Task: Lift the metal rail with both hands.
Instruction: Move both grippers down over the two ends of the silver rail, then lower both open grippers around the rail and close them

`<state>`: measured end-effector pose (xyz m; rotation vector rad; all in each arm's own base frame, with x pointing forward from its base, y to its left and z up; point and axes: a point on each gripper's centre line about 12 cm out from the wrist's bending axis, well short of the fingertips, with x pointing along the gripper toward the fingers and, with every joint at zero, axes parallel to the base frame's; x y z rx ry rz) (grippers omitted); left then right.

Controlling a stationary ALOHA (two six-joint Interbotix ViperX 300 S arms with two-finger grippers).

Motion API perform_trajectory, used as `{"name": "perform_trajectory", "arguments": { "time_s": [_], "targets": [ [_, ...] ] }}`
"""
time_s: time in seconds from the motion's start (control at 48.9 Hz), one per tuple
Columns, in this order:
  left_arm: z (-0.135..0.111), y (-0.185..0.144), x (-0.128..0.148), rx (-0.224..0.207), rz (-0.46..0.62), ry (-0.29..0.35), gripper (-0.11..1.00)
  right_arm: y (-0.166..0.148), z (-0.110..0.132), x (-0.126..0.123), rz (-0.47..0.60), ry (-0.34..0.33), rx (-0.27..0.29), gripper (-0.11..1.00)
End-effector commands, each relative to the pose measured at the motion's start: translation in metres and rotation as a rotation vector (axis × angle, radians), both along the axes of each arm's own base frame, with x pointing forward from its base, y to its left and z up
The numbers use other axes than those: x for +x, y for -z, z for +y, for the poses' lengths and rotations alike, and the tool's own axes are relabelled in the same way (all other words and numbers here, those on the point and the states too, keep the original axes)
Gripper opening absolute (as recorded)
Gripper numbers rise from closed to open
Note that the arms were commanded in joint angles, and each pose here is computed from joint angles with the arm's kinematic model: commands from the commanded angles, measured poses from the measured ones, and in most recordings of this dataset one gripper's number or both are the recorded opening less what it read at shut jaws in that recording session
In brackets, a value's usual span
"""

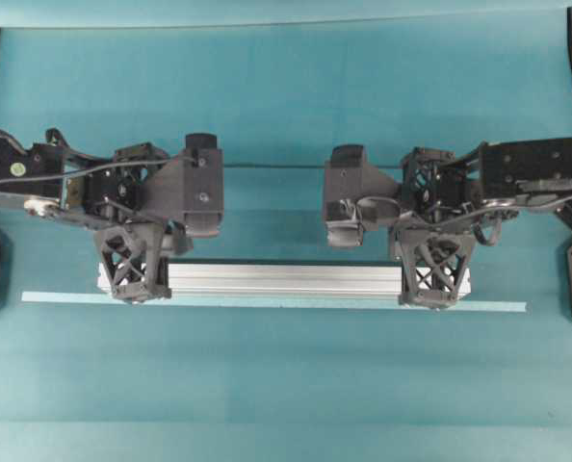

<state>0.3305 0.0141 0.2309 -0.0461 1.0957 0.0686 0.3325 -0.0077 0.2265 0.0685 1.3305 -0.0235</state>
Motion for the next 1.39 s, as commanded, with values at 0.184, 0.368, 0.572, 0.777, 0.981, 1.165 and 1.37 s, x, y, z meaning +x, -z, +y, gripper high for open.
{"name": "perform_trajectory", "arguments": {
  "time_s": [0.184, 0.368, 0.572, 0.777, 0.981, 1.165, 1.37],
  "targets": [
    [-0.006, -0.002, 0.000, 0.004, -0.017, 0.020, 0.93, 0.017, 0.003, 0.000, 0.030, 0.068, 0.073, 0.70],
    [-0.007, 0.001, 0.001, -0.002, -0.039, 0.013, 0.97, 0.024, 0.004, 0.004, -0.022, 0.031, 0.007, 0.96],
    [-0.006, 0.011, 0.002, -0.003, -0.031, 0.008, 0.98, 0.025, 0.003, 0.008, -0.051, 0.022, -0.007, 0.96],
    [-0.008, 0.031, 0.002, -0.006, -0.008, 0.012, 0.98, 0.035, 0.005, 0.007, -0.053, 0.013, -0.008, 0.96],
    [-0.014, 0.046, 0.008, -0.014, -0.018, 0.018, 0.98, 0.049, 0.008, 0.006, -0.066, 0.011, -0.007, 0.96],
    [-0.018, 0.063, 0.007, -0.019, 0.010, 0.020, 0.98, 0.060, 0.009, 0.006, -0.076, 0.009, -0.007, 0.96],
    [-0.017, 0.077, 0.007, -0.020, 0.004, 0.016, 0.98, 0.076, 0.008, 0.005, -0.082, 0.009, -0.009, 0.96]
  ]
}}
